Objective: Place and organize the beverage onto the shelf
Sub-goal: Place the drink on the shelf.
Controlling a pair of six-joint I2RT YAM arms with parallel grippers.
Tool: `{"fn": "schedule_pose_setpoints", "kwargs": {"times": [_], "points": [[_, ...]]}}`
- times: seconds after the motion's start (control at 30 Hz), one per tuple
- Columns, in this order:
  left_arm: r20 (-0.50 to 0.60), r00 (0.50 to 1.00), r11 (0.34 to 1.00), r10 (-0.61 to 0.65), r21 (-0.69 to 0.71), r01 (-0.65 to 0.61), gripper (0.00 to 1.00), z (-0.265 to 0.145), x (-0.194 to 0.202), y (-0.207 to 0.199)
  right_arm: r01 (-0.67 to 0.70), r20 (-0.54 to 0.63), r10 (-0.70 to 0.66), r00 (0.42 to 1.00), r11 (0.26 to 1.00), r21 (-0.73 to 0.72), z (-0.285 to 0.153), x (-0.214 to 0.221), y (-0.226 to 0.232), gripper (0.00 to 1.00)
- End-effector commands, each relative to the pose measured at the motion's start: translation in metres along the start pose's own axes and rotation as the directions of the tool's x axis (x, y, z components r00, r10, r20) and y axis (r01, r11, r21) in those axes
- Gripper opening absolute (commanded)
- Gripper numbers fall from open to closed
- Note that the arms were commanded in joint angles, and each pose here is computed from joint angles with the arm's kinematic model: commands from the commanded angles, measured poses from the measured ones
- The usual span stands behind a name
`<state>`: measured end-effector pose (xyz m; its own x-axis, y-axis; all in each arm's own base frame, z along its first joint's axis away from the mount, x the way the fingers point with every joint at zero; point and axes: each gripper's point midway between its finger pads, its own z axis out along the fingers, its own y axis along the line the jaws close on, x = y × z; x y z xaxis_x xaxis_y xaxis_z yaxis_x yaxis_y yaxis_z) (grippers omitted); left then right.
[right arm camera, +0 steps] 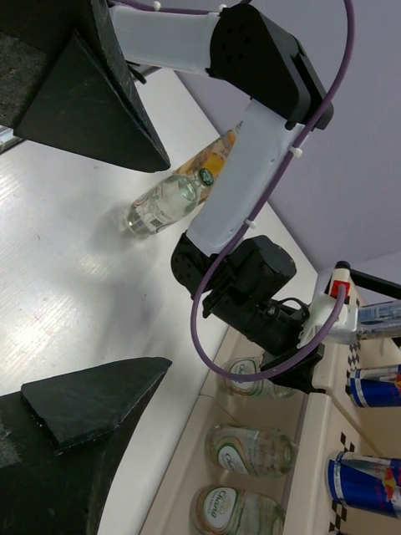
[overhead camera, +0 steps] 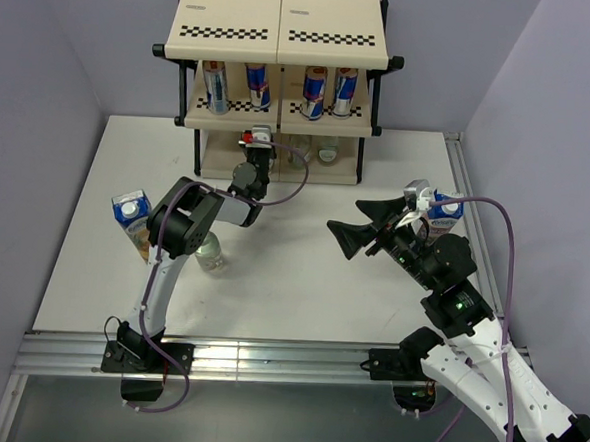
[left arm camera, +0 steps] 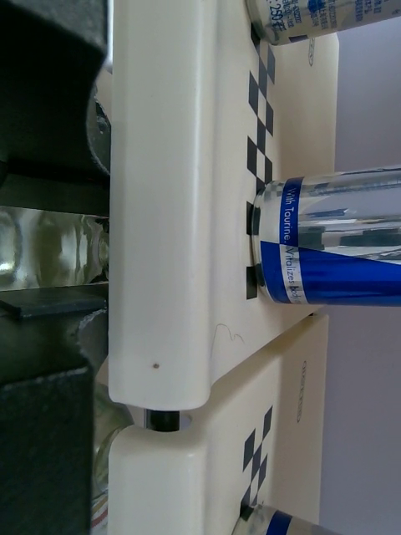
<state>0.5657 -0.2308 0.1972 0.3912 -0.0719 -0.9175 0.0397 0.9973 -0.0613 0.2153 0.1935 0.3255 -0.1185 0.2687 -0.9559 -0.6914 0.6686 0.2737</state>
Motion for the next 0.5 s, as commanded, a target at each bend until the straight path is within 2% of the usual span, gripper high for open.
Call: {"fn": "schedule_pose_setpoints", "kwargs": {"times": [0.0, 0.07, 0.13, 0.17, 0.2, 0.33, 0.47], "points": [[0.272, 0.951, 0.979, -0.147, -0.096, 0.179, 0.15, -0.011, -0.045, 0.034, 0.012, 0.035, -0.011, 0.999, 1.0, -0.026, 0.002, -0.007, 0.004, 0.98], [0.272, 0.951, 0.979, -0.147, -0.098, 0.179, 0.18, -0.01, -0.043, 0.034, 0.009, 0.034, -0.008, 0.999, 1.0, -0.029, 0.002, -0.007, 0.005, 0.98], [0.267, 0.953, 0.979, -0.142, -0.105, 0.175, 0.15, -0.011, -0.038, 0.035, 0.009, 0.035, -0.008, 0.999, 0.999, -0.033, 0.002, -0.007, 0.005, 0.98], [0.269, 0.953, 0.979, -0.138, -0.107, 0.172, 0.12, -0.009, -0.038, 0.035, 0.008, 0.034, -0.007, 0.999, 0.999, -0.034, 0.002, -0.006, 0.006, 0.98], [0.264, 0.955, 0.979, -0.133, -0.114, 0.168, 0.0, -0.01, -0.034, 0.036, 0.006, 0.034, -0.005, 0.999, 0.999, -0.034, 0.002, -0.006, 0.006, 0.98], [0.266, 0.954, 0.979, -0.137, -0.112, 0.172, 0.0, -0.009, -0.032, 0.035, 0.009, 0.035, -0.008, 0.999, 0.999, -0.033, 0.002, -0.006, 0.006, 0.98], [0.276, 0.953, 0.983, -0.123, -0.101, 0.155, 0.09, -0.006, -0.032, 0.031, 0.007, 0.035, -0.006, 0.999, 0.999, -0.038, 0.002, -0.006, 0.006, 0.98]]}}
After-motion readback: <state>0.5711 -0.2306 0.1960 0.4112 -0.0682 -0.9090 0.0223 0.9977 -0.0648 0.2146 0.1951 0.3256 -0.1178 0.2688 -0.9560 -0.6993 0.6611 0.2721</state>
